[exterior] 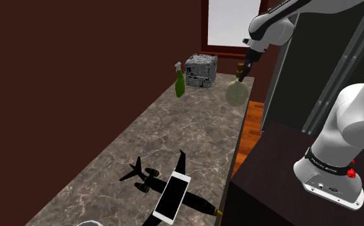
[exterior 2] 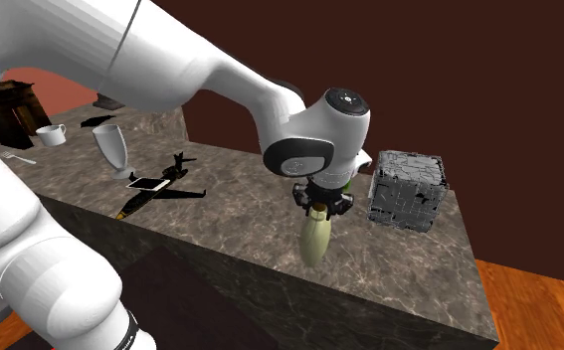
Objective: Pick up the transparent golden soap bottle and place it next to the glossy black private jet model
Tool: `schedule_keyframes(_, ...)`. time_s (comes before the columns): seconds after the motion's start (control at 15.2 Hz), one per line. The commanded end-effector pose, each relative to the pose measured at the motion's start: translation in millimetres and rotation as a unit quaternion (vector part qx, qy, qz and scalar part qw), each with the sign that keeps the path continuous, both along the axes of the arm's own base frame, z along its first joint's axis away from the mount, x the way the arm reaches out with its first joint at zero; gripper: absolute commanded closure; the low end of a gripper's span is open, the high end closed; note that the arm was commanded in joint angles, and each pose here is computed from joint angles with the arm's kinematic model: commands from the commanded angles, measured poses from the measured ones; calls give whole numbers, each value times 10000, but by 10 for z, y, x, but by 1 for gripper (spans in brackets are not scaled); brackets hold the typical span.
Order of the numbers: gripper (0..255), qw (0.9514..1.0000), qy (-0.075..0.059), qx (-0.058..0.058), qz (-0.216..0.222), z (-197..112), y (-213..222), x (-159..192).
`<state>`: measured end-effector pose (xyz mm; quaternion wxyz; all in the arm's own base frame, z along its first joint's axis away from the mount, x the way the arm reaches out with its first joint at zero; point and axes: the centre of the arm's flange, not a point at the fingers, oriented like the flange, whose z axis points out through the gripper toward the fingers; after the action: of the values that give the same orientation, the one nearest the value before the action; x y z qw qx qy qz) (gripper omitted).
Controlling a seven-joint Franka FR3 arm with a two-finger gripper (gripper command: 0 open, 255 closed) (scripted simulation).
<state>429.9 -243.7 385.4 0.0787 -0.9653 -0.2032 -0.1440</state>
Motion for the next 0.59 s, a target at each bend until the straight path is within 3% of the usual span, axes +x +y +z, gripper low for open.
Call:
schedule_keyframes(0.0,255,10000,-1,-1,-1,107,-7,3)
schedule_keyframes(0.53,255,10000,-1,-1,-1,530,-7,3)
